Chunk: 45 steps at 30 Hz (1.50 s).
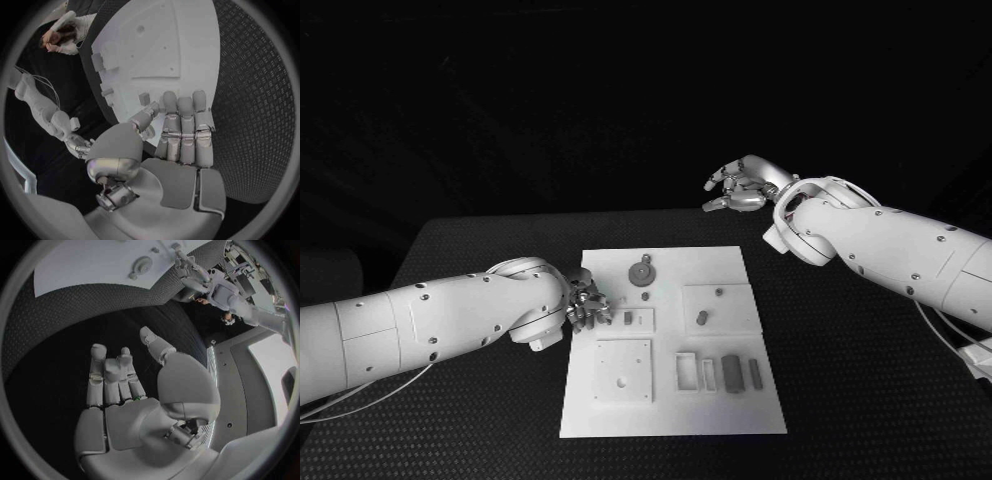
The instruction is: Assemble the parts on the task board
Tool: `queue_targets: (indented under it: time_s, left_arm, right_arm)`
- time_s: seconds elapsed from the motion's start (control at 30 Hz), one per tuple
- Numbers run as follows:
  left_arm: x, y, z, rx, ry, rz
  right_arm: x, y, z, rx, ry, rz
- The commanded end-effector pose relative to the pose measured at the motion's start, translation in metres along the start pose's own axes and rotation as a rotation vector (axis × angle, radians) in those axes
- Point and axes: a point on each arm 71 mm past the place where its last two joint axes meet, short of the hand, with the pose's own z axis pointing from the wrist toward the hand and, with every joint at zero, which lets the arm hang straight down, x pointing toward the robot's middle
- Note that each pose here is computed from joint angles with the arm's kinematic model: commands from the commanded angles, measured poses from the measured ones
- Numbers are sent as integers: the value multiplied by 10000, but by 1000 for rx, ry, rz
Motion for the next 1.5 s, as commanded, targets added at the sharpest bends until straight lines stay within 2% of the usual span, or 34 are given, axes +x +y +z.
queue_targets:
  time_s: [0.03, 0.47, 0.83, 1.3, 1.5]
  left_arm:
    - [11, -16, -1, 2, 5, 18]
    - [53, -57, -8, 11, 28, 49]
    - [95, -103, -23, 29, 15, 118]
    - [55, -58, -11, 19, -10, 104]
    - [57, -46, -8, 17, 2, 97]
  right_arm:
    - [15, 9, -2, -9, 15, 1]
    - [15, 6, -5, -8, 16, 1]
    - [17, 7, -6, -9, 17, 1]
    - [22, 4, -5, -8, 18, 2]
    - [28, 4, -4, -8, 18, 2]
